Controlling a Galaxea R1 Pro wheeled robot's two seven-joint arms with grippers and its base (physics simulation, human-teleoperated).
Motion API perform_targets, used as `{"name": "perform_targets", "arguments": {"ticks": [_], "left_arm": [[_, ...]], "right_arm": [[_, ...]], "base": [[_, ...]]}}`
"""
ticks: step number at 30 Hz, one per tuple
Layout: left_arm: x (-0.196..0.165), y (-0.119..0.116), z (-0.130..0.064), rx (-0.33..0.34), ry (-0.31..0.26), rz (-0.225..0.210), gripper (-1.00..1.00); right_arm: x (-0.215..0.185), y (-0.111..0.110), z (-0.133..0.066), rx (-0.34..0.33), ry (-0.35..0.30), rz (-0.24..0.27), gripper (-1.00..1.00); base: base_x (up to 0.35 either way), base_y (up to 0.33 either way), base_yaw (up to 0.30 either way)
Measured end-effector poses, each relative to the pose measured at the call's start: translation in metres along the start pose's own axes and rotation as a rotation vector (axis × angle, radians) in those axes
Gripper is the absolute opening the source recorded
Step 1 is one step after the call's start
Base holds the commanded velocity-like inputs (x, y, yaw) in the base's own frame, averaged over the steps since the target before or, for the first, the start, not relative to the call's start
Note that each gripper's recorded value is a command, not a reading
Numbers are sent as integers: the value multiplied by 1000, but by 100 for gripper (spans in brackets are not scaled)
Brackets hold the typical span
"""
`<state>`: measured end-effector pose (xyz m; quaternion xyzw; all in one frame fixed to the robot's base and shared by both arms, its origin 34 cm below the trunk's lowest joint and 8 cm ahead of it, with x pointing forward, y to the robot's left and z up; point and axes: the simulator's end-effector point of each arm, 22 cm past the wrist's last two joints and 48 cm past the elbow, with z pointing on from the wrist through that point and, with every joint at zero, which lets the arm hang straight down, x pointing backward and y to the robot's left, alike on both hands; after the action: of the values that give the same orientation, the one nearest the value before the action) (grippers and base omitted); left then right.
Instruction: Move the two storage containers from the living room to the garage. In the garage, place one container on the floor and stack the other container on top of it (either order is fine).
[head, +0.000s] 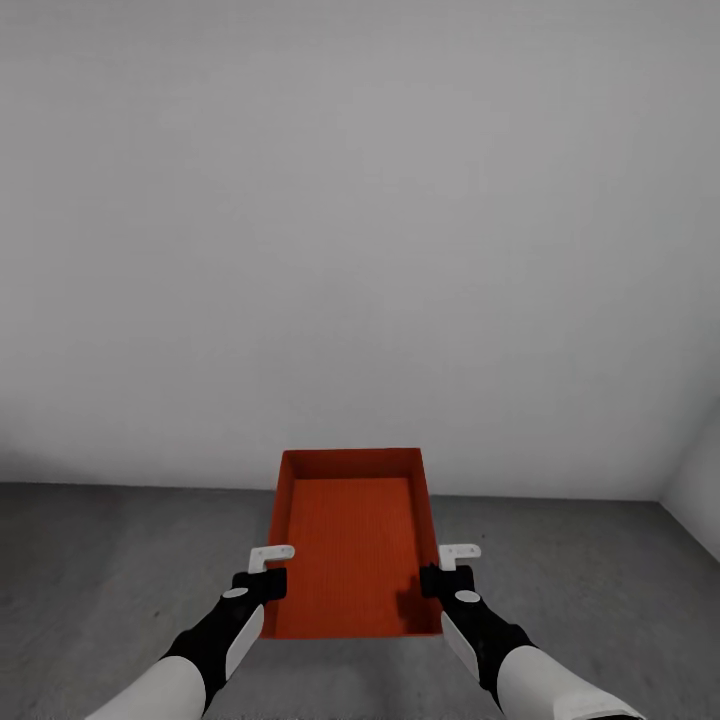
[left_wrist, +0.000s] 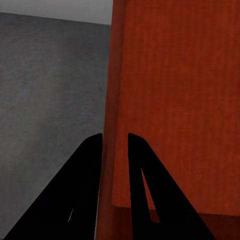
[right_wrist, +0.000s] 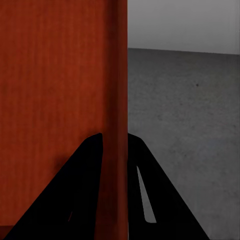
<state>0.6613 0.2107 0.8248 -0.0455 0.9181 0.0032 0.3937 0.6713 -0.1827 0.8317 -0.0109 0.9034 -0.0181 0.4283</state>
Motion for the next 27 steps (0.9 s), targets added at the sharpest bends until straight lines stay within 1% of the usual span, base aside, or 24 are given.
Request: {"name": "perform_targets", "arguments": {"ticks": [8, 27], "left_arm": [[6, 0, 3, -1, 12, 0, -100], [26, 1, 25, -3, 40, 2, -100]], "right_arm": [[7, 0, 3, -1, 12, -1, -100], [28, 1, 23, -2, 40, -1, -100]], "base": [[0, 0, 0], [0, 0, 0]]}}
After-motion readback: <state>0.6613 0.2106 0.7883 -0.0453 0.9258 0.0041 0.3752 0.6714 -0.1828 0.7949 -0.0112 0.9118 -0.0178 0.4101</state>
